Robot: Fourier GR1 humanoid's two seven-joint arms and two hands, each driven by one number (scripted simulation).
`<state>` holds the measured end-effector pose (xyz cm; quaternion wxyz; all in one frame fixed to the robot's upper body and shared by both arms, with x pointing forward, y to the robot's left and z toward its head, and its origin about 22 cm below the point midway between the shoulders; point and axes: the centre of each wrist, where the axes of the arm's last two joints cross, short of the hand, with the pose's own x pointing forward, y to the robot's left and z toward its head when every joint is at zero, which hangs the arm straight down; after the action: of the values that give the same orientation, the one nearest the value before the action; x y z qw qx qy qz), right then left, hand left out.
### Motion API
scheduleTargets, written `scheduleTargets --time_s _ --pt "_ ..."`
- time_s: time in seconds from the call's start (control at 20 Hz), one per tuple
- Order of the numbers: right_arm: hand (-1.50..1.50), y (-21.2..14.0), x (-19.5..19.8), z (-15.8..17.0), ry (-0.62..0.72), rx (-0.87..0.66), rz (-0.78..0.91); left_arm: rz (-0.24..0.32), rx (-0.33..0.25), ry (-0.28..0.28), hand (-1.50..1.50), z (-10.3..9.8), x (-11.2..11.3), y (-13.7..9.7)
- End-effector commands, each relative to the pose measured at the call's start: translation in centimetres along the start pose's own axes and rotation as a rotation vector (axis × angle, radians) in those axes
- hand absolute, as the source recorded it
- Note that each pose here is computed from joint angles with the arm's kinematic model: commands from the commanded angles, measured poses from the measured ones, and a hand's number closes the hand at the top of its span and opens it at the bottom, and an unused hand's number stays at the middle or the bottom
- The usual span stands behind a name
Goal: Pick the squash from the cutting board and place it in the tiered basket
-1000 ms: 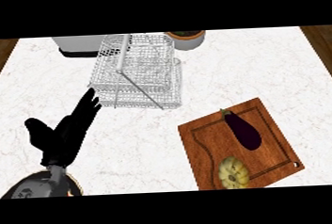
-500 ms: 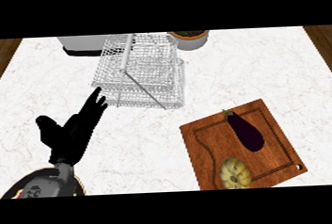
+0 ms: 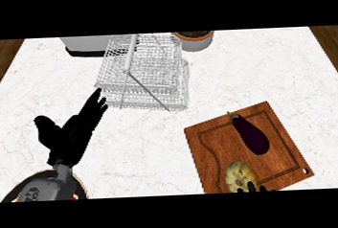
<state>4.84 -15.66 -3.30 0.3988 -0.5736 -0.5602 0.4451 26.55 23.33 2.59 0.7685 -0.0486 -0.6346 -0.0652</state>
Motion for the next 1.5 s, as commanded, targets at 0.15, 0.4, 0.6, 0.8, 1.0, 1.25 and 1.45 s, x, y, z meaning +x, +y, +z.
scheduleTargets --time_s 0.15,0.4,0.6,0.8,1.0,1.25,1.45 --pt "-1.50 2.2 -1.1 -1.6 0.016 -0.017 -0.011 0.015 0.004 -0.019 0.00 -1.5 0.6 0.9" --pt "-1.50 1.9 -0.2 -2.2 -0.007 -0.046 -0.050 0.007 -0.008 -0.012 0.00 -1.2 -0.2 -2.6" --pt "-1.50 1.1 -1.2 -2.6 -0.005 -0.023 -0.061 0.004 -0.004 0.001 0.00 -2.0 -0.1 0.7" --pt "-1.50 2.5 -1.7 -3.6 0.011 -0.012 -0.066 0.007 0.001 -0.015 0.00 -2.6 0.3 0.1" --pt "-1.50 2.7 -2.1 -5.5 0.037 -0.035 -0.110 0.006 -0.009 -0.023 0.00 -1.3 -0.7 -1.9" --pt "-1.50 3.4 -4.2 -7.1 0.030 -0.021 -0.084 0.002 0.001 -0.003 0.00 -2.4 0.6 -0.1" --pt "-1.50 4.5 -4.0 -8.2 0.031 -0.006 -0.078 0.002 -0.010 -0.003 0.00 -1.2 2.3 -1.5"
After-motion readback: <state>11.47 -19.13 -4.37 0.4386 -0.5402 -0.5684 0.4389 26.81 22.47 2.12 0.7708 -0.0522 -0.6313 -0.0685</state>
